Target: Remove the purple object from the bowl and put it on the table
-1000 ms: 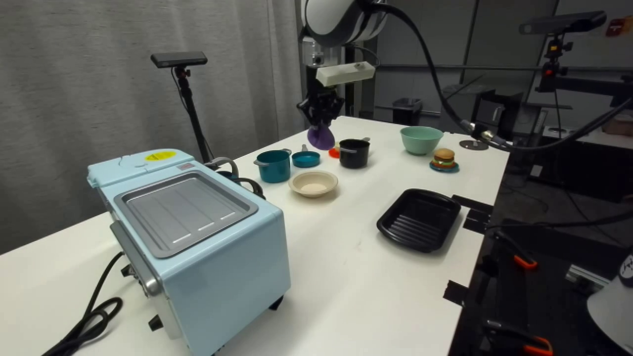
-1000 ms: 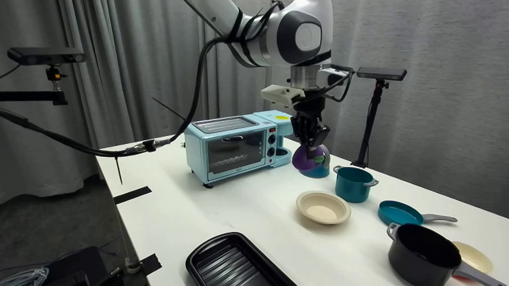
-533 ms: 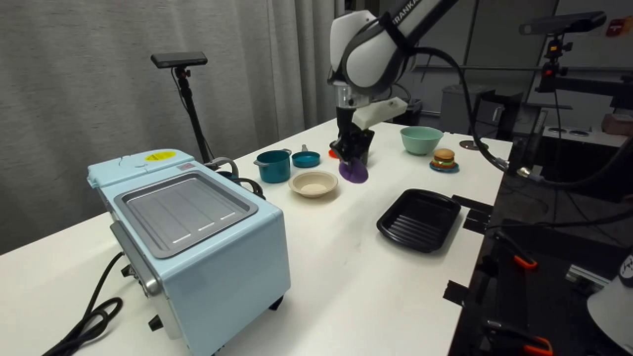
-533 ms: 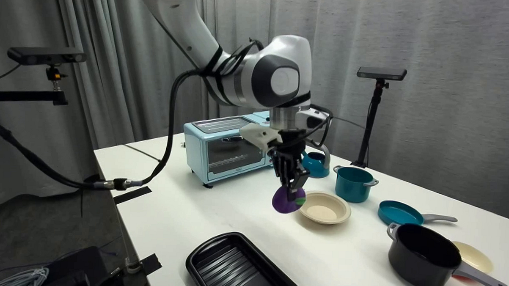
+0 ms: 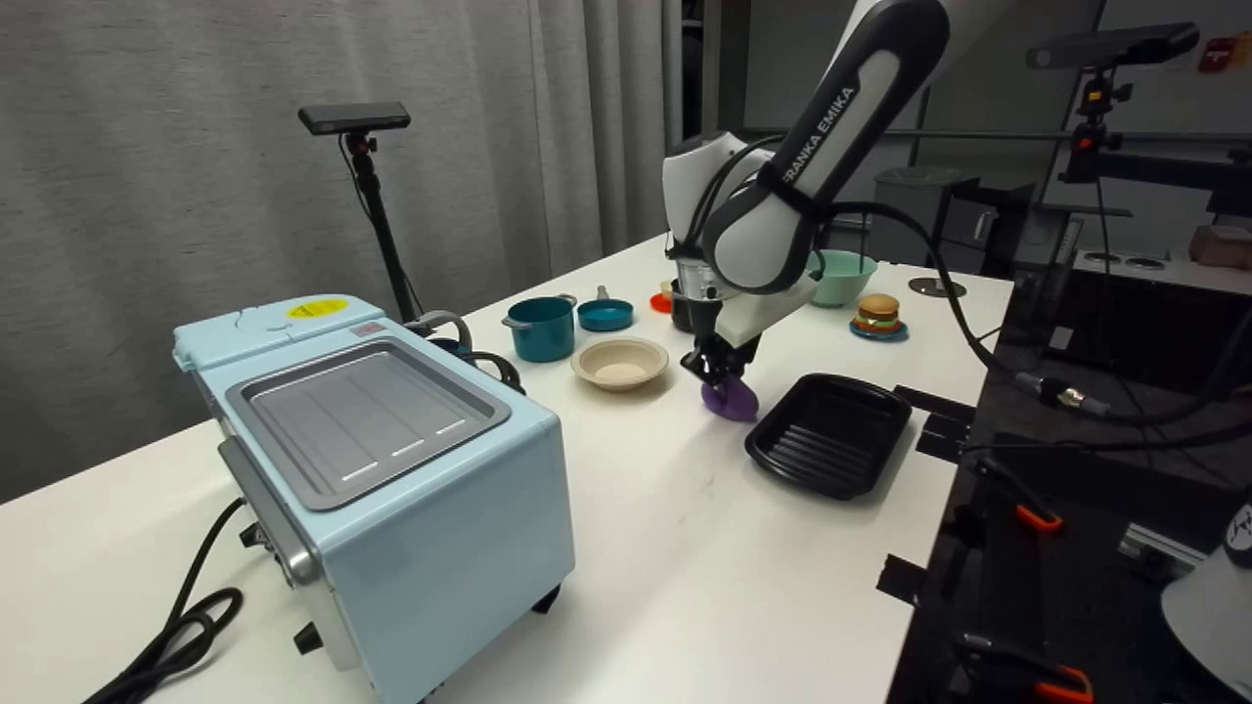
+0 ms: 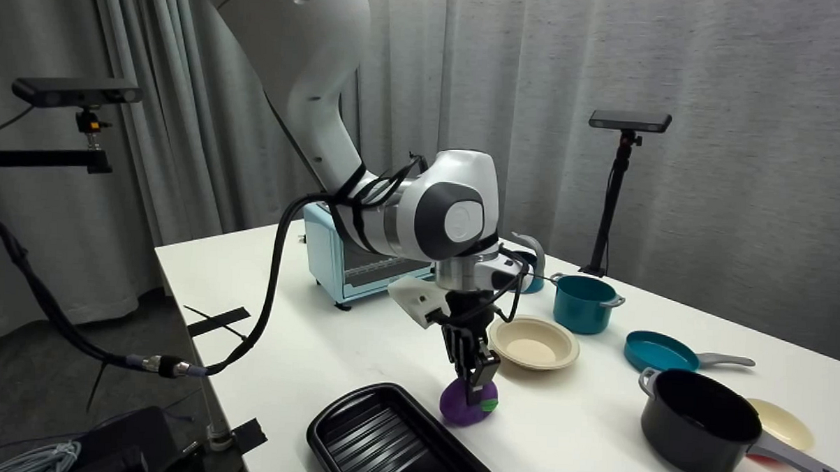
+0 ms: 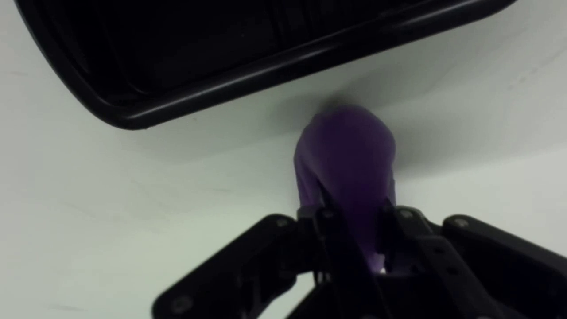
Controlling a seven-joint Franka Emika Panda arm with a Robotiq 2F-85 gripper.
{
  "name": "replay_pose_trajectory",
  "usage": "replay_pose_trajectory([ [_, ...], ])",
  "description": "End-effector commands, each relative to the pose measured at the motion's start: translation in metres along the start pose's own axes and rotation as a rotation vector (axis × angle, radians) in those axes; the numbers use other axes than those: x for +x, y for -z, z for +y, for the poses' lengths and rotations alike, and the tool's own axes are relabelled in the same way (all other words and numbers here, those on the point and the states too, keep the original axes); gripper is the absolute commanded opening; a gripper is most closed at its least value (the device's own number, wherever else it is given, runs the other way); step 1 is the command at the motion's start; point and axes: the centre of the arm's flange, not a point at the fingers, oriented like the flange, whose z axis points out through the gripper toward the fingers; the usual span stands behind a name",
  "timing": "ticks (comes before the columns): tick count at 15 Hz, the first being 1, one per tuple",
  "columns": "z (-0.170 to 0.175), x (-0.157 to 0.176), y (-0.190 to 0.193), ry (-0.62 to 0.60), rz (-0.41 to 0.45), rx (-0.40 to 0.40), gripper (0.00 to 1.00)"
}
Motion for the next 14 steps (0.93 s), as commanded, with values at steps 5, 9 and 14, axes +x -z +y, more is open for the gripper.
replay_pose_trajectory([
  [5, -0.004, -0.001, -0.001, -0.019, 0.013, -0.033, 0.61],
  [9, -0.001, -0.008, 0.02, -0.012, 0.053, -0.005, 0.91],
  [14, 0.011, -0.014, 0.057, -0.027, 0.113, 0.038, 1.0],
])
